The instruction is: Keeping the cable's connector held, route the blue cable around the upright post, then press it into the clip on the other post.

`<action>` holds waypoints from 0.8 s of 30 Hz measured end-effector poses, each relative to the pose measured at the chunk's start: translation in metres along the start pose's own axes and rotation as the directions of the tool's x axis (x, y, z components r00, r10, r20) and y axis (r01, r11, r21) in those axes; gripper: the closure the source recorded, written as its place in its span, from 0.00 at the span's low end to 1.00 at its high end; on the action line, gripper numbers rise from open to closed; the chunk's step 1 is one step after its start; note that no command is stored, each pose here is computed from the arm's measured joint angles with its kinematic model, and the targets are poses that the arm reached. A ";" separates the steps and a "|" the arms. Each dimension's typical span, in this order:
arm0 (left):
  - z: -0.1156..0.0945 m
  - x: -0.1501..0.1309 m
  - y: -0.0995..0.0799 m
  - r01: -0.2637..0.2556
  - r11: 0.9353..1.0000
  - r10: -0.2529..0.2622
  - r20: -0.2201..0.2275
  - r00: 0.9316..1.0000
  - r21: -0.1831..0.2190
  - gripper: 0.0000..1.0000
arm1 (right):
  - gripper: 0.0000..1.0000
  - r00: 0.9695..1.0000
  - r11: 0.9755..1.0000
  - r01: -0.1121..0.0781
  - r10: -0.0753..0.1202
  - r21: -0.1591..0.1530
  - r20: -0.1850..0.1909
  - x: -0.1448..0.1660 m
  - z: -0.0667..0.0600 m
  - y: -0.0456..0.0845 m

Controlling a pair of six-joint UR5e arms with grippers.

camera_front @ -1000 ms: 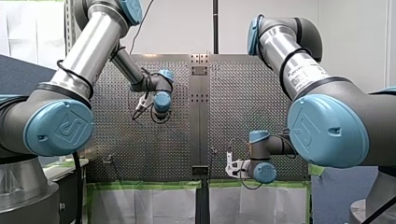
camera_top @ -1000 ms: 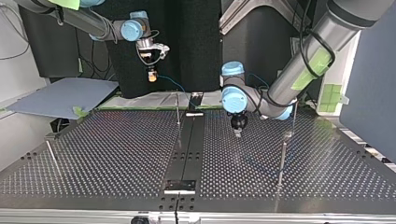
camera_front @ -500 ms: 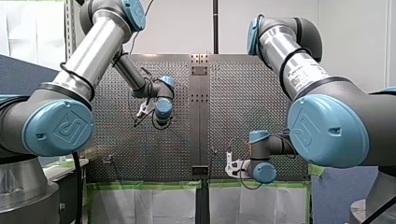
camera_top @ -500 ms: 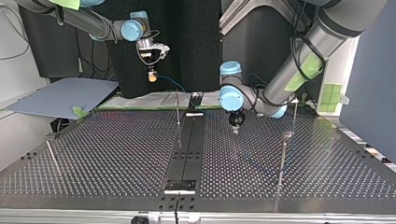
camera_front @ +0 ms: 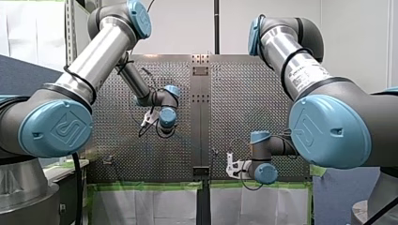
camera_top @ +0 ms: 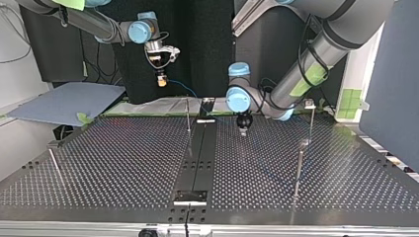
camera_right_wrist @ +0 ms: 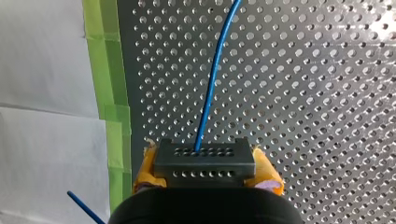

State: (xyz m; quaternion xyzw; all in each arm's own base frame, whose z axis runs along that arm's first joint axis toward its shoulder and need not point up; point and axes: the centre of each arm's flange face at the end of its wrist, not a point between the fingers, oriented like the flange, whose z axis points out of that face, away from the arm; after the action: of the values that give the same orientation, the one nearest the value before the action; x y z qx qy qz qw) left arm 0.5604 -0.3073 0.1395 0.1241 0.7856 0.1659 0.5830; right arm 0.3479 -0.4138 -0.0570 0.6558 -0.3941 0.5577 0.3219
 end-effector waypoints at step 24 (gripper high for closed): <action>-0.011 0.053 -0.098 -0.020 0.981 0.028 -0.038 0.999 0.192 0.00 | 1.00 1.000 1.000 0.000 0.000 0.018 -0.002 0.000 0.000 -0.002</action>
State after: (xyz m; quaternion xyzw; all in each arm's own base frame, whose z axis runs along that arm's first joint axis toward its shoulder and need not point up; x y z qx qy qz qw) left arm 0.5342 -0.3777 0.0562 0.1857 0.8081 0.0992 0.5501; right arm 0.3500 -0.4129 -0.0568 0.6580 -0.3888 0.5620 0.3163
